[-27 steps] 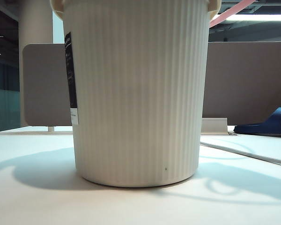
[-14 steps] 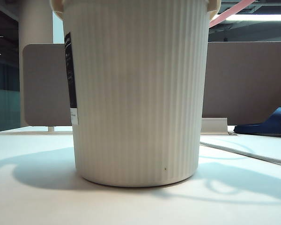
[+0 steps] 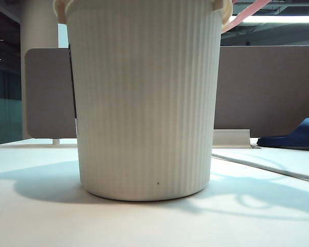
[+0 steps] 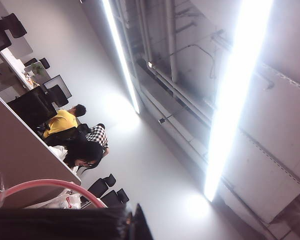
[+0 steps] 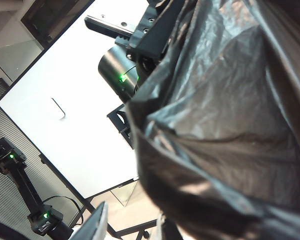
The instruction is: Open the ring lid of the trash can, pull out the black garbage bag inside, and place it on the table.
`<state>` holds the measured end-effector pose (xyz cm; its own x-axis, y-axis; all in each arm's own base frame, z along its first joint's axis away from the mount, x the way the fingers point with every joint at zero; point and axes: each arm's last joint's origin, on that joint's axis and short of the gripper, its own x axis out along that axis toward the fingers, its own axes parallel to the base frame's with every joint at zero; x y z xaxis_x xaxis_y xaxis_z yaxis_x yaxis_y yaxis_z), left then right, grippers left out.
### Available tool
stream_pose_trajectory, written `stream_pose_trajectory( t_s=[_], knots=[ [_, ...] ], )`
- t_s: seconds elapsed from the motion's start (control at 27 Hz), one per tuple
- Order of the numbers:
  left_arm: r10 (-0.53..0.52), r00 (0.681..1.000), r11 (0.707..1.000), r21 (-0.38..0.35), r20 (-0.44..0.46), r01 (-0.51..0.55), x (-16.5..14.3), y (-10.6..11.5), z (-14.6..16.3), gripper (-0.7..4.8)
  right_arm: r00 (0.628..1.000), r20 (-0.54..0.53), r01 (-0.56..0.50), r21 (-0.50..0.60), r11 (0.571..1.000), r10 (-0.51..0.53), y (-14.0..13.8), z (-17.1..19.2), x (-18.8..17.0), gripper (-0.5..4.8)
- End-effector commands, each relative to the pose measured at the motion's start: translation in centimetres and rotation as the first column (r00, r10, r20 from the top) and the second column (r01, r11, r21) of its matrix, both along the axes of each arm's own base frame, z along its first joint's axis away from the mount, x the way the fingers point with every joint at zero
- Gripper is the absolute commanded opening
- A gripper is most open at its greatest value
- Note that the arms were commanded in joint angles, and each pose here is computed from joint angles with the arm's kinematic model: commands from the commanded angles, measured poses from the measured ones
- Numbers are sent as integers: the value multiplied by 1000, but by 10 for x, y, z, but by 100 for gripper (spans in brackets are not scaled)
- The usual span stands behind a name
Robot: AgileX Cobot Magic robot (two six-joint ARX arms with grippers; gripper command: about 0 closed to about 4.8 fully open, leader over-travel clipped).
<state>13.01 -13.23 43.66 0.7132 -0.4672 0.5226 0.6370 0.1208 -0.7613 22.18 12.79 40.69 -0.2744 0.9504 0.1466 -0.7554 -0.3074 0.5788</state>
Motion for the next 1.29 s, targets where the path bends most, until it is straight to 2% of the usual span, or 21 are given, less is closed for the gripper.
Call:
stream_pose_trajectory(
  t_s=[0.04, 0.26, 0.44, 0.74, 1.11, 1.29],
  knots=[
    [21, 998, 999, -36, 65, -19, -1, 9, 14, -6, 999, 32, -8, 3, 1000, 8, -1, 3, -3, 127],
    [6, 996, 1000, -29, 94, -3, 6, 5, 29, -6, 999, 46, -10, 2, 1000, 10, -1, 2, -3, 126],
    [-8, 994, 999, -31, 111, 12, 12, -2, 39, -6, 1000, 11, -10, -15, 1000, 10, 0, -13, -1, 126],
    [0, 991, 999, -40, 133, 5, 10, 0, 46, -6, 1000, -27, -11, -38, 999, 10, 1, -33, 1, 126],
    [27, 981, 1000, -13, 192, -25, 2, 7, 71, -6, 1000, 0, -13, -29, 999, 13, 0, -32, -1, 125],
    [39, 975, 999, -25, 219, -34, -1, 10, 82, -6, 1000, 1, -14, -30, 999, 14, 0, -32, -1, 125]
  ],
)
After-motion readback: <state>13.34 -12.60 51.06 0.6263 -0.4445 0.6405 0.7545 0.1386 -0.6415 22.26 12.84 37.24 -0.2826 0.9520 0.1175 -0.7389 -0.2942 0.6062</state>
